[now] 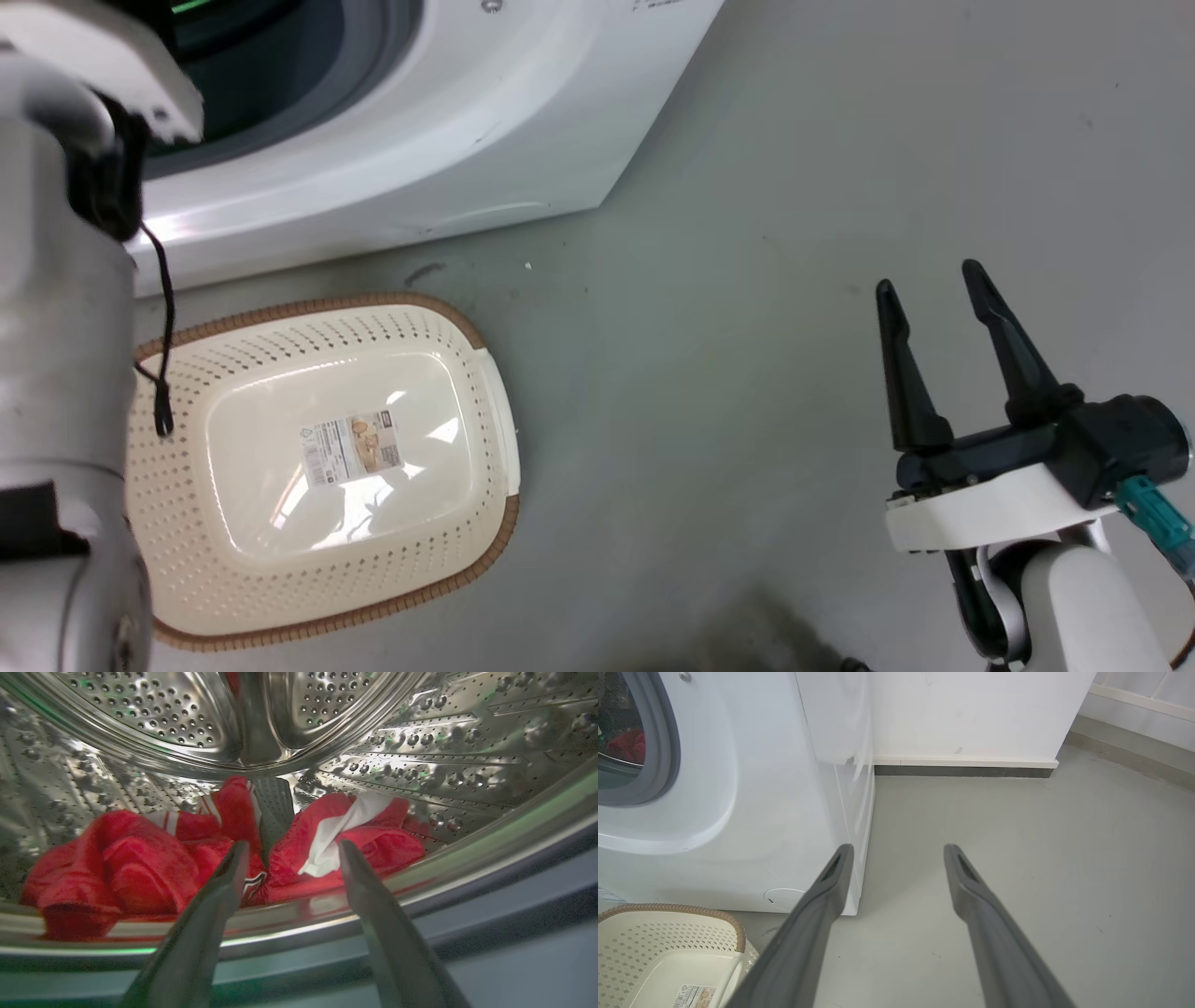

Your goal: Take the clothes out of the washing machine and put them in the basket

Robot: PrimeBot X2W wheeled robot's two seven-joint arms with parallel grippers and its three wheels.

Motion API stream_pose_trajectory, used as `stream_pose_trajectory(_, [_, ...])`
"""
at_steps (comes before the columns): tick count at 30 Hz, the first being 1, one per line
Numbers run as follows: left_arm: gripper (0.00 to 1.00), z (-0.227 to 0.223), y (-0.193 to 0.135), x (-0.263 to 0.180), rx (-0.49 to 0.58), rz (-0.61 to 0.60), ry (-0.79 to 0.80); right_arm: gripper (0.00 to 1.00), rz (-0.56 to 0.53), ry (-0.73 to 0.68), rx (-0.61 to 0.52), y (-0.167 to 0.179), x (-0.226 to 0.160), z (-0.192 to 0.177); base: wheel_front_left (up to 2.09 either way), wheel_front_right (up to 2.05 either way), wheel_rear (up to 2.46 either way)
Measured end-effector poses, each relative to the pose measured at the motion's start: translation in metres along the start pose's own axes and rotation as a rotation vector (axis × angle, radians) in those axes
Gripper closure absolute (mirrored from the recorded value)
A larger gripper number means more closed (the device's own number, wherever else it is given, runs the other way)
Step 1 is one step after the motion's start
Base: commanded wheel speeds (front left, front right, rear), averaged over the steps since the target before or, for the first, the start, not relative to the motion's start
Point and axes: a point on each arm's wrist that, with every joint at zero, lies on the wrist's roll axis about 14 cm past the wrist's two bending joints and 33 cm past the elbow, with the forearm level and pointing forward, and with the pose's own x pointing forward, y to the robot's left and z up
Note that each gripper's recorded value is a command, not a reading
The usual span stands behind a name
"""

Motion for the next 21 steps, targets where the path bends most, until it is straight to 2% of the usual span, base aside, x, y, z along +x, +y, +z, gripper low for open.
stream_pose_trajectory(9, [0.0,-0.007,-0.002,0.044,-0.004,-0.038,0.102,0.0,0.068,0.064,0.033,0.024,0.011,-0.028,0.0,0.0,0.0])
stream_pose_trajectory(16, [0.0,-0.009,-0.008,0.071,-0.041,-0.067,0.153,0.0,0.067,0.114,0.052,0.025,0.007,-0.046,0.0,0.0,0.0])
stream_pose_trajectory(21, [0.0,-0.024,-0.02,0.083,-0.071,-0.103,0.258,0.0,0.051,0.141,0.063,0.021,0.002,-0.055,0.0,0.0,0.0])
